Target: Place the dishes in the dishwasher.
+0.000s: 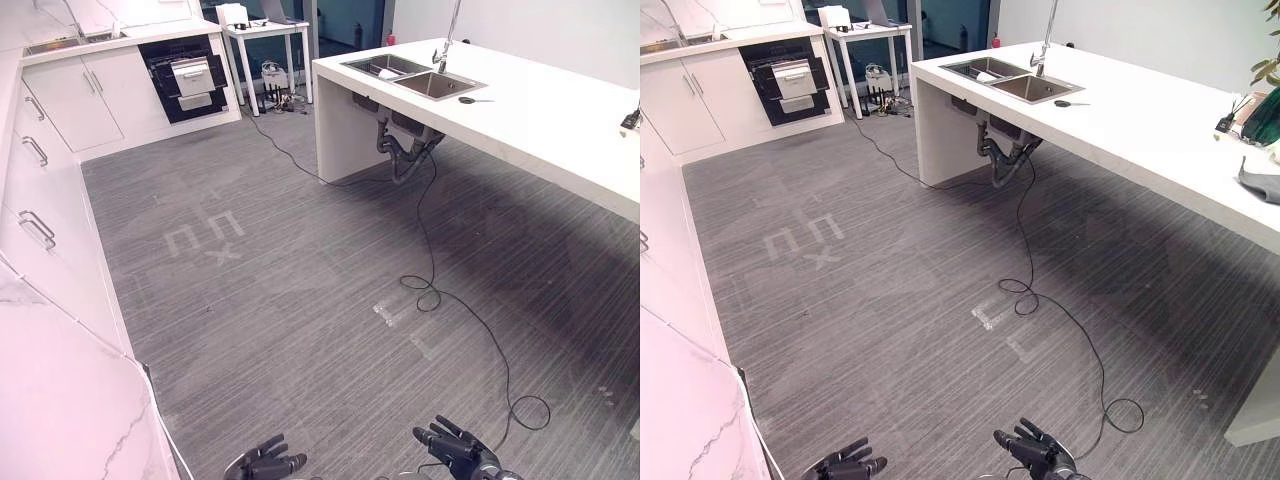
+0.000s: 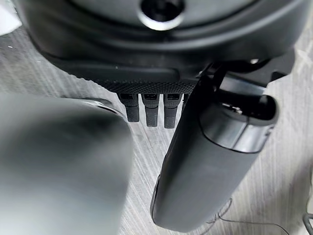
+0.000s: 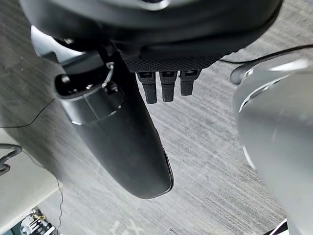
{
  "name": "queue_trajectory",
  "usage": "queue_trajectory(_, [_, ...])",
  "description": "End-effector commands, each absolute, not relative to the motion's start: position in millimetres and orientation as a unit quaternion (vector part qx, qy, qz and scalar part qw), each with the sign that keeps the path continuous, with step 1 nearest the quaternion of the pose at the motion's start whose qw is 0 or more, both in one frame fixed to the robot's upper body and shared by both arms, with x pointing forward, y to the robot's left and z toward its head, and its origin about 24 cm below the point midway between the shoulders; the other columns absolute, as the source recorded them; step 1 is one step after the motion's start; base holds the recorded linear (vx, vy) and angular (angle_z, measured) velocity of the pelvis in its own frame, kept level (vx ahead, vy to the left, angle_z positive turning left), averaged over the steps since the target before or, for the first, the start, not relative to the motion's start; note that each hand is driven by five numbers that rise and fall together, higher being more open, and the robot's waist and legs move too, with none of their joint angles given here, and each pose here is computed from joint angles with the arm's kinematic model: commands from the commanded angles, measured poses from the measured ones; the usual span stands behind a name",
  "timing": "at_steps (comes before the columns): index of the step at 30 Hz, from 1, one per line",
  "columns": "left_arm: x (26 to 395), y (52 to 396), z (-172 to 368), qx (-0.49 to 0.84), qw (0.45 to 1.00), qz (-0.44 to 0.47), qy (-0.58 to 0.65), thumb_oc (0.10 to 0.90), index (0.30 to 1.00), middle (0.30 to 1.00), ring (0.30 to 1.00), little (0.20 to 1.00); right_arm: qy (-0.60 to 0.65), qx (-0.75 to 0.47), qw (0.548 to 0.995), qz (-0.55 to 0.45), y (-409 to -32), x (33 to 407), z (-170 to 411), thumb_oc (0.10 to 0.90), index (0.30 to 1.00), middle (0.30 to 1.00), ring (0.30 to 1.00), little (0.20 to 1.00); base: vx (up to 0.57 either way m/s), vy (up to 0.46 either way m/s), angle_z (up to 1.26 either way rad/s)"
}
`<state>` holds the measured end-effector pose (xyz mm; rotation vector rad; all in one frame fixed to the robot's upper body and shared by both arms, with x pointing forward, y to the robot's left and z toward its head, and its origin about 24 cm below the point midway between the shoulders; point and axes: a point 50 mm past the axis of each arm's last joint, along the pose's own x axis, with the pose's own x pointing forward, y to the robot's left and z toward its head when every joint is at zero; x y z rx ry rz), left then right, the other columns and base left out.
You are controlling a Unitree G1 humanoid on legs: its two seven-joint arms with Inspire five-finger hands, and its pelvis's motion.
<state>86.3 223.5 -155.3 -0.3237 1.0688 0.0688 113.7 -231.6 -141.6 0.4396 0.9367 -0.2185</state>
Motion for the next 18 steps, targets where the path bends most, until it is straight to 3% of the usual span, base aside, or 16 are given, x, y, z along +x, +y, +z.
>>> queue_trajectory(1, [113.7,225.4,-145.8,-0.167,0.873,0.02,0.458,0.8,0.9,0.9,0.9,0.9,0.388,0.204,0.894,-0.089,-238.3,146.1,-127.7,0.8,0.9,0.9,0.9,0.9,-0.02,-0.005,0.04])
queue_trajectory(10, [89.8,222.7,-161.1,-0.113,0.829,0.052,0.545,0.8,0.9,0.9,0.9,0.9,0.438,0.212,0.869,-0.094,-235.6,122.0,-144.1,0.8,0.9,0.9,0.9,0.9,0.0,-0.059,0.1])
queue_trajectory(14, [103.1,218.6,-157.6,-0.124,0.843,0.044,0.522,0.8,0.9,0.9,0.9,0.9,0.451,0.175,0.871,-0.088,-241.1,114.6,-145.7,0.8,0.9,0.9,0.9,0.9,0.03,-0.115,0.05])
queue_trajectory(18, [141.8,213.5,-143.1,-0.154,0.876,0.033,0.456,0.8,0.9,0.9,0.9,0.9,0.425,0.122,0.894,-0.067,-244.3,144.4,-132.3,0.8,0.9,0.9,0.9,0.9,-0.02,-0.173,0.22])
